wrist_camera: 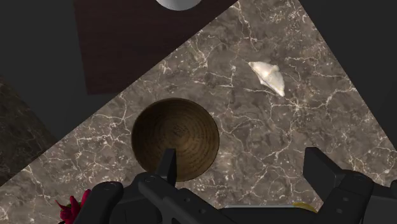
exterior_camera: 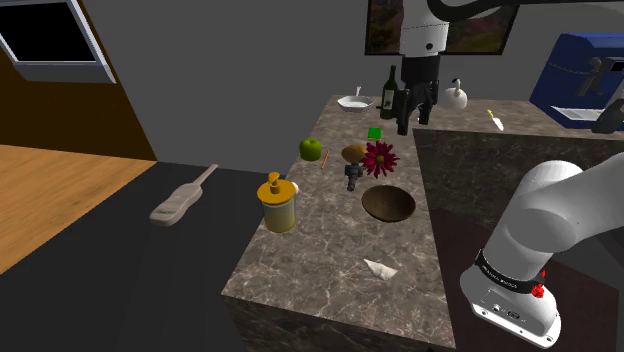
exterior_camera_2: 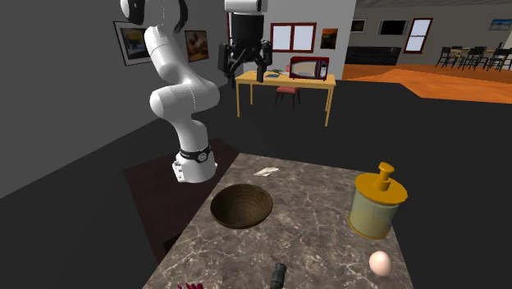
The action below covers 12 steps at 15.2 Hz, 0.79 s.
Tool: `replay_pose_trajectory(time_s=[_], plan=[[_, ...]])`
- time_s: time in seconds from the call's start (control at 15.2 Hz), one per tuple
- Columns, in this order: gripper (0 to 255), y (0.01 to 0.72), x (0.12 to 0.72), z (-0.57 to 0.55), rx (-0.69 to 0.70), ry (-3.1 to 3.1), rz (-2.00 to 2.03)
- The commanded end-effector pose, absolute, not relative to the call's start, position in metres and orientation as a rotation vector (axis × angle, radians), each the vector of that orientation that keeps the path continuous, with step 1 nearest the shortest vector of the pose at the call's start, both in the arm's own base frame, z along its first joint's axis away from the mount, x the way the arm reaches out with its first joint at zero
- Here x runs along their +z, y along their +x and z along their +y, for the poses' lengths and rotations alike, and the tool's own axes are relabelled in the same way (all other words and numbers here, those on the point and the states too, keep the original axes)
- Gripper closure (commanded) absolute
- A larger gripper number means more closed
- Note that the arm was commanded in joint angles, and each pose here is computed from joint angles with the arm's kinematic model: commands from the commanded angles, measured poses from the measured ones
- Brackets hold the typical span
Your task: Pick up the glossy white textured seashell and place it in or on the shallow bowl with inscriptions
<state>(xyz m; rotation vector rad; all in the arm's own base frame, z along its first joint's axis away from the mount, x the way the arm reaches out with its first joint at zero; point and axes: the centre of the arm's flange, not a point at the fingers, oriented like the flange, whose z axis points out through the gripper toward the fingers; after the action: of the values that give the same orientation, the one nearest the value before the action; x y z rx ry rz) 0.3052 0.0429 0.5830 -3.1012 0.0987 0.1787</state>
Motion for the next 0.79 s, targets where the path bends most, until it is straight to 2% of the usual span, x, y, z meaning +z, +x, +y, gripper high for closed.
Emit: replay_pose_trajectory(time_s=[0.0, 0.73], plan=[[0, 0.305, 0.583, 0.043, 0.179, -3.101, 0.099], [0, 0.282, 0.451, 0.102, 0.106, -3.11, -0.122]])
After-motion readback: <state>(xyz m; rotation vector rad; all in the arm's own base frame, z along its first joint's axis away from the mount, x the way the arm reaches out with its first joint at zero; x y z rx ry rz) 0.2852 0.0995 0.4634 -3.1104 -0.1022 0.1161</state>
